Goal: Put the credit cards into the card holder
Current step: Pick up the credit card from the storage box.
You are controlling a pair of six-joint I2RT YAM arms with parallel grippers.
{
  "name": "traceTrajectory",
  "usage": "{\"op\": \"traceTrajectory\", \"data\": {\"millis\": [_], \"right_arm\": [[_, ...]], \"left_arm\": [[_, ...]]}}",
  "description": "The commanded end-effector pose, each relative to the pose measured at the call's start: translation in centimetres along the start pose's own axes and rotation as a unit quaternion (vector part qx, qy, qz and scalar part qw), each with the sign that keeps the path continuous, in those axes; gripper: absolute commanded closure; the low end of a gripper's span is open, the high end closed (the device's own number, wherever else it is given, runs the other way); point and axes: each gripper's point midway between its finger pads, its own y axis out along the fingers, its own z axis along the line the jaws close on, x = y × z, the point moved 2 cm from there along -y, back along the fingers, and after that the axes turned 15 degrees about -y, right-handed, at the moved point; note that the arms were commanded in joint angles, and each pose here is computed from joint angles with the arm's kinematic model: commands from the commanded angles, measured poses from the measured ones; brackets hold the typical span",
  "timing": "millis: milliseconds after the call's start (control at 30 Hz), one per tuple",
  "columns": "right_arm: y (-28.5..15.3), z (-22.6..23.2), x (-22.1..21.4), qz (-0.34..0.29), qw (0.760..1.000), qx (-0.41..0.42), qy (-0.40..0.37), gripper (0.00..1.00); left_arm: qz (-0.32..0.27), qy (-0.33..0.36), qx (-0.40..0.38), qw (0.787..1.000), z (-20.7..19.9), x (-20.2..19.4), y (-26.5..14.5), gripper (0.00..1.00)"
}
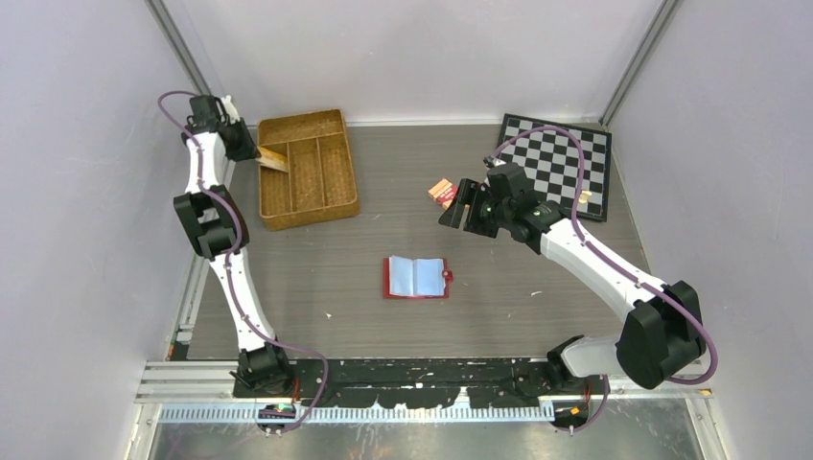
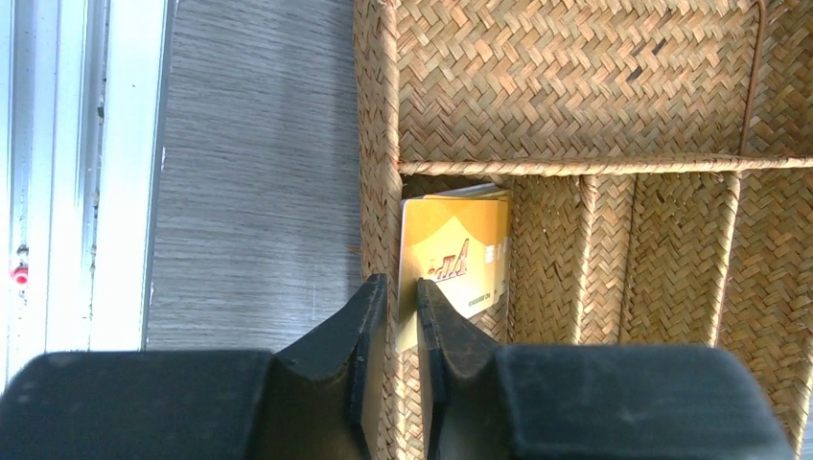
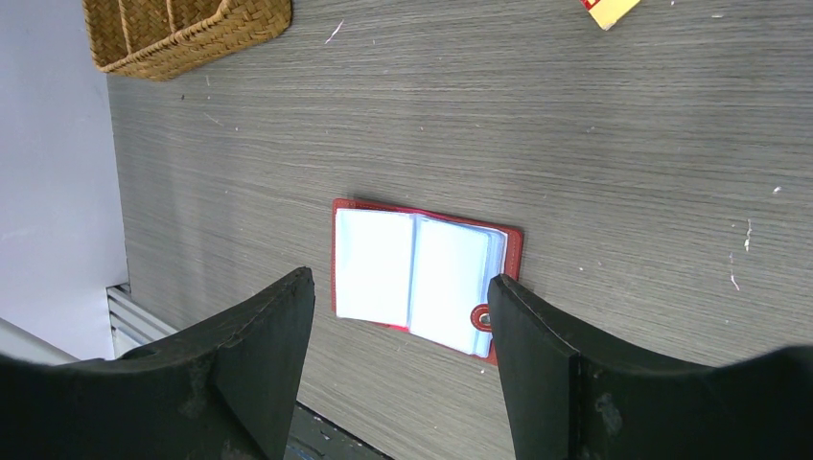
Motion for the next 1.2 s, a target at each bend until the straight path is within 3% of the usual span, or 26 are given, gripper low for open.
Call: {"op": "traceTrajectory", "data": {"millis": [0,300,800,1167], "right_arm": [[-0.7,0.9,1.8,-0.025,1.000,0.014,-0.002,0.29],[-1.1,1.0,1.9,-0.030,0.999,0.015,-0.003,0.29],[-2.4,1.1,2.3,-0.048,0.999,0.016,-0.018,0.29],[-4.2,2.3,3.0,-0.065,0.995,0.045,-0.057,0.29]], "left_arm": [[-0.036,0.017,-0.011,0.999,-1.2,2.4,-3.3,0.82],[-0.039,0.017,-0.030,0.999,-2.2,2.7,-4.3,1.00],[-0.038,-0.007,-0.090,0.995,-4.7,2.1,-6.3,1.00],[-0.079,-0.005,-0.131,0.988,-6.0,-0.5,-10.2,1.00]]}}
